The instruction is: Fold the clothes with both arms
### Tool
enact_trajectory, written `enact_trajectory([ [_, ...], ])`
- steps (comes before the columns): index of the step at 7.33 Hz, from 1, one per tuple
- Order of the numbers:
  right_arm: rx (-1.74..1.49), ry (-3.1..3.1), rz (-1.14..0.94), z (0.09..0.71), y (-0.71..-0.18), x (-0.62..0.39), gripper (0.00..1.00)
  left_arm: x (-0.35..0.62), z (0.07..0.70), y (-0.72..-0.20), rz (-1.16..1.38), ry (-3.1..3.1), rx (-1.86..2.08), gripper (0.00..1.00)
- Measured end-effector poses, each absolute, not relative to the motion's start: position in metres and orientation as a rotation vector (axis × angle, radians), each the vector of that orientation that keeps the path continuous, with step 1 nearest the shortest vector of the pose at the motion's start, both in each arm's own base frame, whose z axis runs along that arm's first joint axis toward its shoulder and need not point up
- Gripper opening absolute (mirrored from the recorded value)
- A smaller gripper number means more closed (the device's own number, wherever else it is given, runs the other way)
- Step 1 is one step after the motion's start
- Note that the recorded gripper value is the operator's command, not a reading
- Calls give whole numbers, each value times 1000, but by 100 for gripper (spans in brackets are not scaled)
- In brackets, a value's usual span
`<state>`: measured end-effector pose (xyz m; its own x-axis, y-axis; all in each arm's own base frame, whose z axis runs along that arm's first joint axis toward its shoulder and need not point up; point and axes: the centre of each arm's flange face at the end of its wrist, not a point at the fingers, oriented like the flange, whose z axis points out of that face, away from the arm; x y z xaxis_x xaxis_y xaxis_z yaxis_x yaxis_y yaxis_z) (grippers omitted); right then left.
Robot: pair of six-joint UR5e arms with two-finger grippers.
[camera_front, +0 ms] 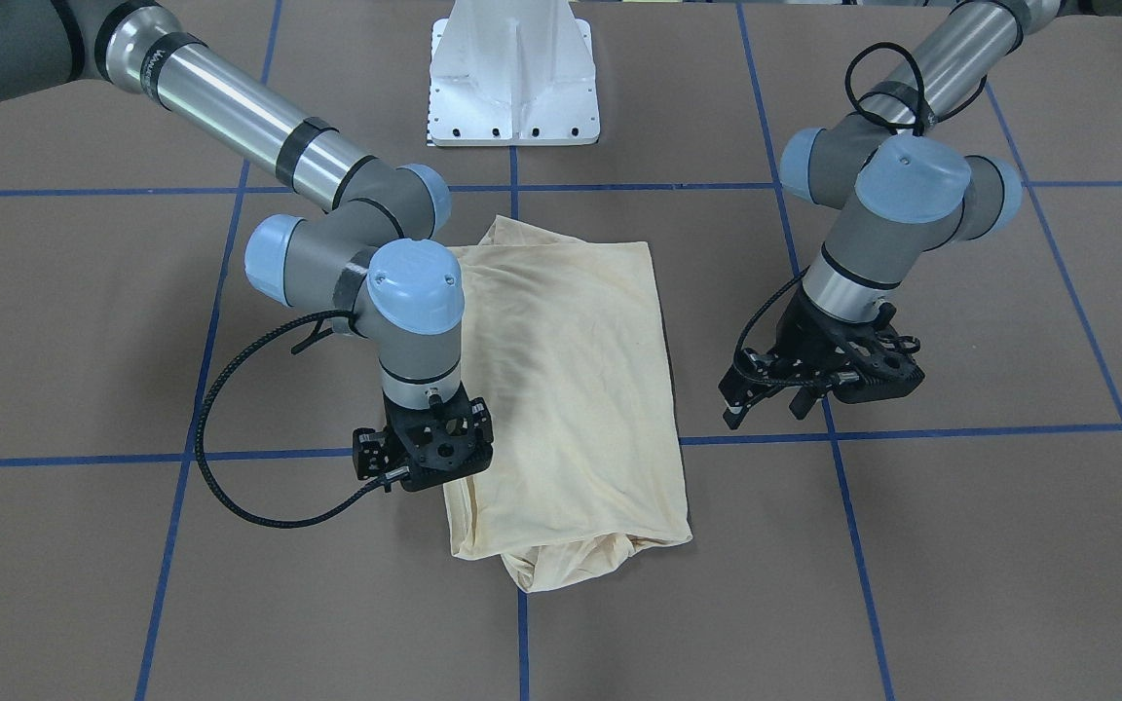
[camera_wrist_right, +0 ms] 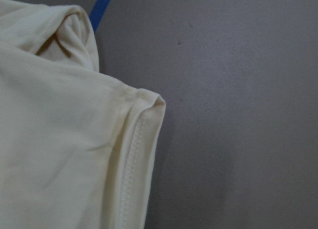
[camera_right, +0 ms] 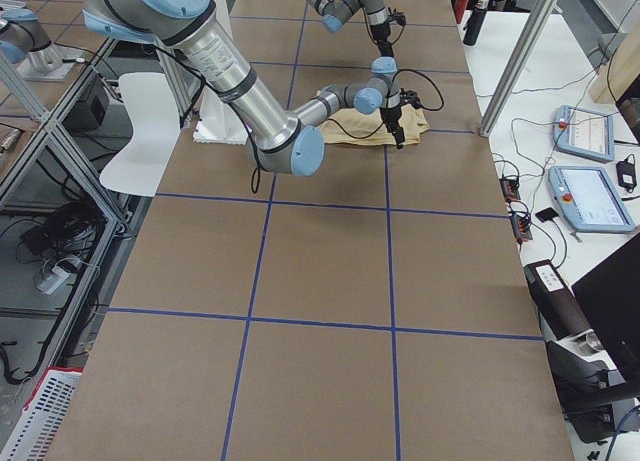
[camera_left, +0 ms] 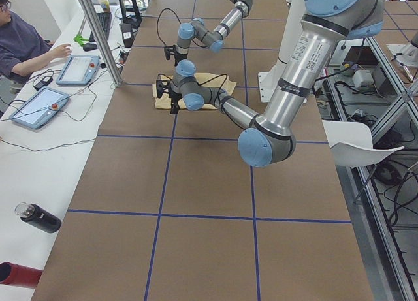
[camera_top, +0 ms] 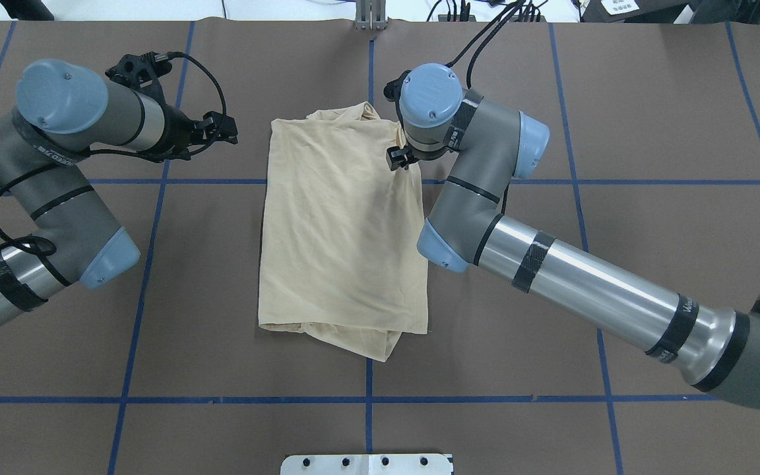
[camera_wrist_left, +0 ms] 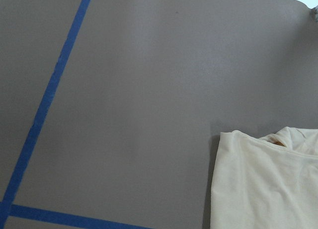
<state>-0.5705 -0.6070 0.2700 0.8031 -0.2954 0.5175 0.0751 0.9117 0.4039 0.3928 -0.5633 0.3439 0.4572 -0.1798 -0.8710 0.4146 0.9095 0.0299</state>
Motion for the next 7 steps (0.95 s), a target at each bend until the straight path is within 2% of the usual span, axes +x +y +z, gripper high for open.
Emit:
enact_trajectory([
  [4,358,-629,-217,277,-622,-545,100,394,343,-562,-367,1038,251,99],
  [7,269,-765,-174,258,-594,-521,100,392,316,-536,-375,1133,152,99],
])
